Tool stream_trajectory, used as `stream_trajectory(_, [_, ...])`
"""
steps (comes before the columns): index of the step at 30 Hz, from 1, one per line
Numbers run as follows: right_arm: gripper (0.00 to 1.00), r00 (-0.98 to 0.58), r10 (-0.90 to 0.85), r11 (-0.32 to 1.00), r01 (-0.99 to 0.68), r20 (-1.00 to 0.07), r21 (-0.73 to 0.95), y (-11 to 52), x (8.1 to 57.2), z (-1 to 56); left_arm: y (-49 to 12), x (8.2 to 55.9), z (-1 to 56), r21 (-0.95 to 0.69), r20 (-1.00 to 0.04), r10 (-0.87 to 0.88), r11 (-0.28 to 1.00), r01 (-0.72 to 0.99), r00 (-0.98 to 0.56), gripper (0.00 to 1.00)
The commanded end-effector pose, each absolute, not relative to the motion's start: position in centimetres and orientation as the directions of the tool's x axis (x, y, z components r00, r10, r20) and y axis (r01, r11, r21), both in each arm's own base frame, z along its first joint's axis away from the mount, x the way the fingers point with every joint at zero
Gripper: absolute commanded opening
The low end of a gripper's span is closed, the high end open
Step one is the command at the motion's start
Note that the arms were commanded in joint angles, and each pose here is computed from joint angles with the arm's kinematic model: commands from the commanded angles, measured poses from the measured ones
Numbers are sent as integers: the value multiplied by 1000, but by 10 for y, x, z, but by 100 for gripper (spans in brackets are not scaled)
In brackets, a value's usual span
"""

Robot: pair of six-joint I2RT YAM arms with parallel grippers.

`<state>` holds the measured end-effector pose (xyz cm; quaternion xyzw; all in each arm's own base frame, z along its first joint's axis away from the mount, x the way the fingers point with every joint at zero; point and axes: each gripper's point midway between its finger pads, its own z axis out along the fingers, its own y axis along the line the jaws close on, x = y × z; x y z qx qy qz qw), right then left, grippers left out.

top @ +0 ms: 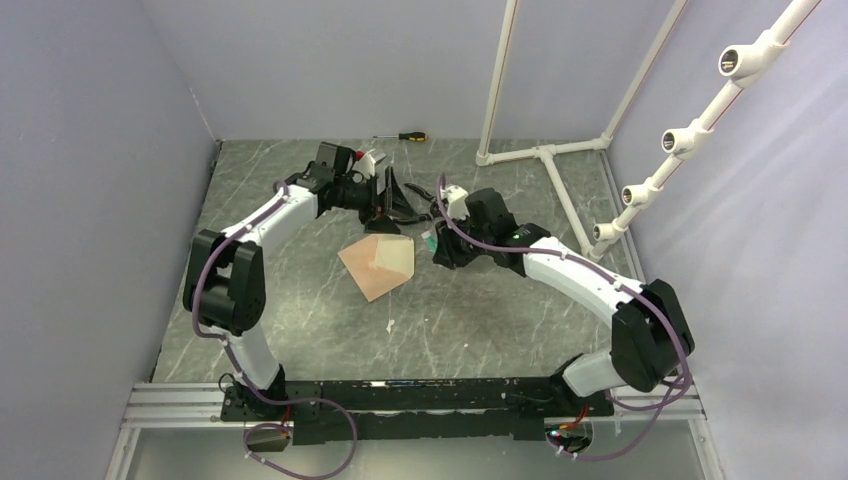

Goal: Place the letter into the envelope and seal it

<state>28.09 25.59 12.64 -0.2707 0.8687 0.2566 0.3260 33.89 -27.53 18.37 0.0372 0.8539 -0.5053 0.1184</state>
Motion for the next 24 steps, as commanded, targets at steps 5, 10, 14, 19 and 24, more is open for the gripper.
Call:
stream_trajectory(5, [4, -388, -383, 561, -819, -838, 123, 294, 292, 186, -295, 312, 207, -894, -247, 83, 364, 260, -965, 76])
stream_trajectory(10, [3, -316, -418, 521, -852, -851, 61, 301, 297, 197, -296, 302, 199, -888, -214, 111, 392, 241, -970, 61])
stream_trajectory(14, [3, -288, -453, 489, -871, -844, 34, 305, 297, 197, -301, 305, 204, -906, -193, 90, 366, 213, -977, 57])
stream_trajectory(19, [3, -267, -488, 463, -886, -831, 13, 305, 295, 193, -304, 306, 200, -910, -173, 82, 368, 191, -982, 50])
stream_trajectory(24, [3, -257, -504, 450, -893, -824, 3, 308, 298, 193, -306, 304, 197, -913, -158, 94, 365, 181, -983, 35])
